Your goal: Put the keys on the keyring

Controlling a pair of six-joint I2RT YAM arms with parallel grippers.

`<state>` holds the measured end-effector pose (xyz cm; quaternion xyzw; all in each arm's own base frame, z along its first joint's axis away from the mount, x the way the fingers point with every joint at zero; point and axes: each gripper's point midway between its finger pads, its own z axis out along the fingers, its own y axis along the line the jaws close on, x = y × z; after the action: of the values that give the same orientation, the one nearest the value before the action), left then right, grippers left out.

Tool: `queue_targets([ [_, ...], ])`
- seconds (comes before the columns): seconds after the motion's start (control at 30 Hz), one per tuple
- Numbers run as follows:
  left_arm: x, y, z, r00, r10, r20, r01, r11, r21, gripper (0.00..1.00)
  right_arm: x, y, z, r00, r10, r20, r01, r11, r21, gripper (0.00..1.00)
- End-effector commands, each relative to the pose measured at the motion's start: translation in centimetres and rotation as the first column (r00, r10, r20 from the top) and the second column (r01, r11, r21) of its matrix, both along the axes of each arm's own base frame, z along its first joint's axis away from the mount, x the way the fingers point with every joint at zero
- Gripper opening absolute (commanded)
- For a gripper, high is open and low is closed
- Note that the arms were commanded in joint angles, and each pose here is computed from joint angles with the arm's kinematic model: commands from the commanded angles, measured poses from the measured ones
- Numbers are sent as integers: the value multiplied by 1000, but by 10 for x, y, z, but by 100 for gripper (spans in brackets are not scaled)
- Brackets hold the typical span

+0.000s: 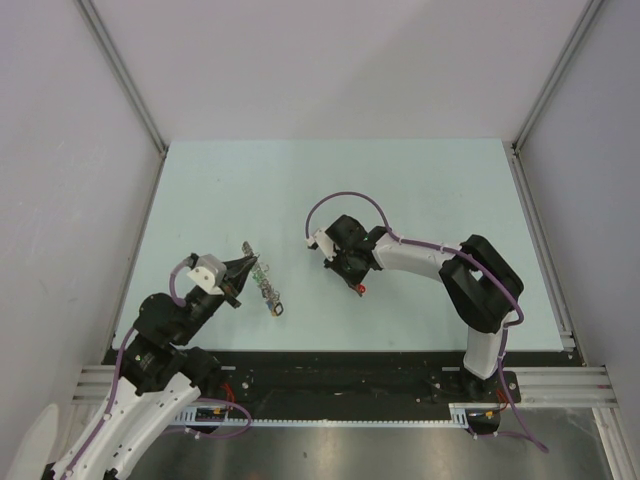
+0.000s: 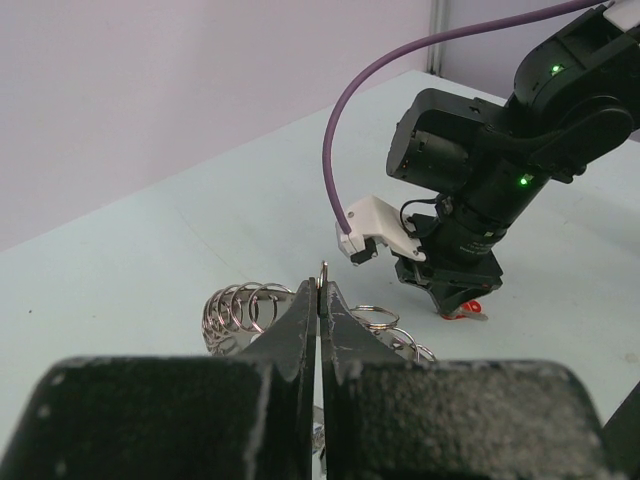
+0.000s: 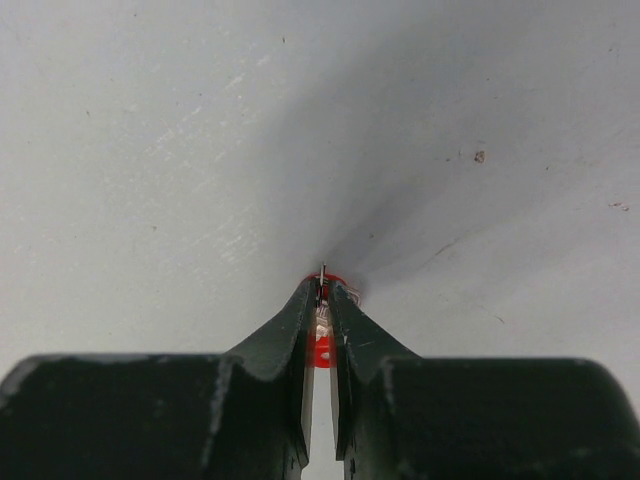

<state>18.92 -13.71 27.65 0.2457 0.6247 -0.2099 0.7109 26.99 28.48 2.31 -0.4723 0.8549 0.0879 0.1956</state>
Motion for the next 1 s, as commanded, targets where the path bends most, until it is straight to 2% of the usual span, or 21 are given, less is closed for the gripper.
queue_targets([
  [0.0, -1, -1, 22, 997, -5, 73, 7, 999, -34, 0, 6, 0, -2, 999, -28, 17, 27, 1000, 6, 13],
  [0.23, 0, -1, 21, 998, -6, 68, 8, 1000, -30, 1, 8, 0, -5, 999, -38, 21, 38, 999, 5, 13],
  [0.33, 0, -2, 21, 998, -9, 69, 11, 1000, -29, 0, 9, -2, -6, 999, -45, 22, 45, 999, -3, 8],
  [0.4, -1, -2, 21, 997, -12, 70, 14, 1000, -27, 0, 9, -2, -5, 998, -48, 28, 49, 999, -6, 0],
  [0.5, -1, -3, 21, 997, -19, 71, 21, 999, -24, 0, 10, 0, 5, 998, -47, 45, 46, 999, 16, 0],
  [0.83, -7, -20, 21, 991, -113, 67, 114, 993, -13, 0, 4, 17, 79, 988, 5, 152, -43, 969, 245, 0],
  [0.93, -12, -30, 23, 982, -176, 64, 177, 984, -10, 0, -7, 20, 111, 978, 20, 208, -93, 932, 349, 0],
  [0.97, -13, -32, 27, 979, -193, 73, 194, 981, -14, 1, -7, 23, 134, 966, 6, 258, -116, 905, 410, 0],
])
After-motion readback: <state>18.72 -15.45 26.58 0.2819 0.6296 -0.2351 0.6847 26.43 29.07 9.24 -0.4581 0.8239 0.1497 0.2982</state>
